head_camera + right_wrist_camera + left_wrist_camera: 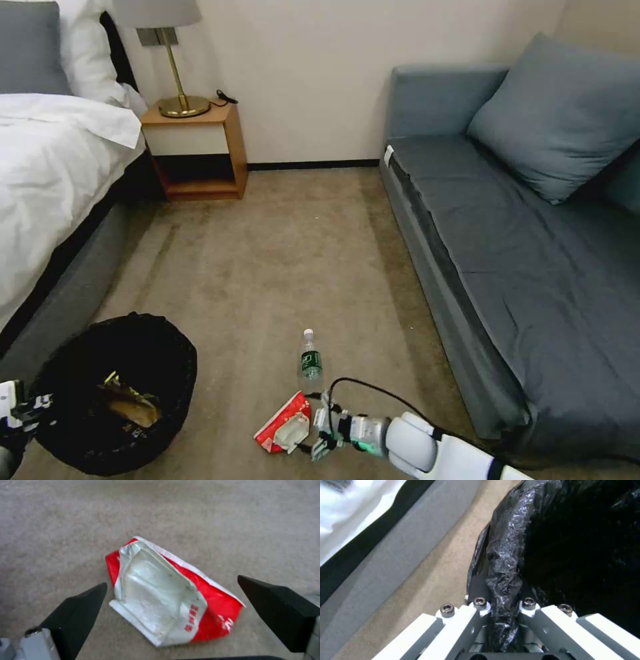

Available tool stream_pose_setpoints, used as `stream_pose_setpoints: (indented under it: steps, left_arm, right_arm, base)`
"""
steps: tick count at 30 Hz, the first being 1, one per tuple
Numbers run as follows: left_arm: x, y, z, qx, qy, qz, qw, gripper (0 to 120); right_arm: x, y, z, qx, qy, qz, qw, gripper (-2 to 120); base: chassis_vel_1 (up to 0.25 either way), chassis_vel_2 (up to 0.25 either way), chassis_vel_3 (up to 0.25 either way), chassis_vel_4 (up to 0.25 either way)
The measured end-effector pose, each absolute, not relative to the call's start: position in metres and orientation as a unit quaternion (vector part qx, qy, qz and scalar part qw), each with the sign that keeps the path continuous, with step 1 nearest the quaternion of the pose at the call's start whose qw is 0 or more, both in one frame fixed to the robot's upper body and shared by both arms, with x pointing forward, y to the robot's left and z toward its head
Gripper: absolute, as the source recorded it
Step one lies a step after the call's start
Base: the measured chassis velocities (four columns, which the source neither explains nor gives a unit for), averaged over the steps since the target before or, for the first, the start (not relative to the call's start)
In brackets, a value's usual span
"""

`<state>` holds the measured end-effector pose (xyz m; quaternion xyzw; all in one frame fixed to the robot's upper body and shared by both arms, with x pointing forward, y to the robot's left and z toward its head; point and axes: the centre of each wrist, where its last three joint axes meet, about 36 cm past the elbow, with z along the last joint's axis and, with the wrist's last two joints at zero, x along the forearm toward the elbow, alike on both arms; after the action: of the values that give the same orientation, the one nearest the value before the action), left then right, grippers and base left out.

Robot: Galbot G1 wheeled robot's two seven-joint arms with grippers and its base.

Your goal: Pick up the trash bin, then pick up the garbage on the floor and place it into the trash bin.

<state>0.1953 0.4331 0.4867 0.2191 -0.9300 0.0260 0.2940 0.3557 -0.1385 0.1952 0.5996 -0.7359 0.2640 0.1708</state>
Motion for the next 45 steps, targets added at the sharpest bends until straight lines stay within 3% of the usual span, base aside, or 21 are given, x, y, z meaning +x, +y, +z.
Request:
stream_pose_setpoints:
  steps: [3, 10, 12, 14, 16, 18, 25, 28, 39, 45]
  left_arm:
    - [0.196, 0.432, 0.486, 0.219, -0.929, 0.027, 0.296, 4]
    - [0.197, 0.431, 0.487, 0.219, -0.93, 0.026, 0.295, 4]
    - [0.197, 0.432, 0.488, 0.22, -0.93, 0.026, 0.294, 4]
    - [0.196, 0.434, 0.49, 0.222, -0.93, 0.027, 0.293, 4]
    - [0.196, 0.434, 0.49, 0.222, -0.93, 0.027, 0.293, 4]
    - [0.195, 0.434, 0.491, 0.223, -0.93, 0.028, 0.292, 4]
    - [0.195, 0.432, 0.492, 0.222, -0.93, 0.029, 0.29, 4]
    - [0.194, 0.431, 0.492, 0.221, -0.93, 0.031, 0.291, 4]
    - [0.19, 0.429, 0.491, 0.222, -0.929, 0.035, 0.295, 4]
    - [0.19, 0.429, 0.486, 0.222, -0.927, 0.039, 0.3, 4]
  right_arm:
    - [0.362, -0.134, 0.19, 0.607, -0.729, 0.268, 0.169, 98]
    - [0.371, -0.129, 0.182, 0.618, -0.713, 0.284, 0.169, 78]
    - [0.372, -0.134, 0.174, 0.623, -0.705, 0.291, 0.173, 68]
    - [0.373, -0.142, 0.167, 0.623, -0.702, 0.296, 0.176, 51]
    - [0.373, -0.142, 0.167, 0.623, -0.702, 0.296, 0.176, 51]
    - [0.374, -0.143, 0.166, 0.623, -0.703, 0.296, 0.175, 38]
    - [0.373, -0.141, 0.168, 0.622, -0.705, 0.294, 0.17, 16]
    - [0.37, -0.142, 0.169, 0.621, -0.708, 0.293, 0.167, 1]
    - [0.363, -0.15, 0.176, 0.593, -0.746, 0.259, 0.159, 0]
    - [0.362, -0.144, 0.211, 0.526, -0.825, 0.131, 0.161, 0]
  base:
    - [0.0, 0.0, 0.0, 0.0]
    - [0.0, 0.0, 0.0, 0.0]
    - [0.0, 0.0, 0.0, 0.0]
    - [0.0, 0.0, 0.0, 0.0]
    - [0.0, 0.0, 0.0, 0.0]
    - [0.0, 0.0, 0.0, 0.0]
    - [0.0, 0.0, 0.0, 0.0]
    - [0.0, 0.0, 0.0, 0.0]
    - [0.0, 0.0, 0.0, 0.0]
    - [0.0, 0.0, 0.0, 0.0]
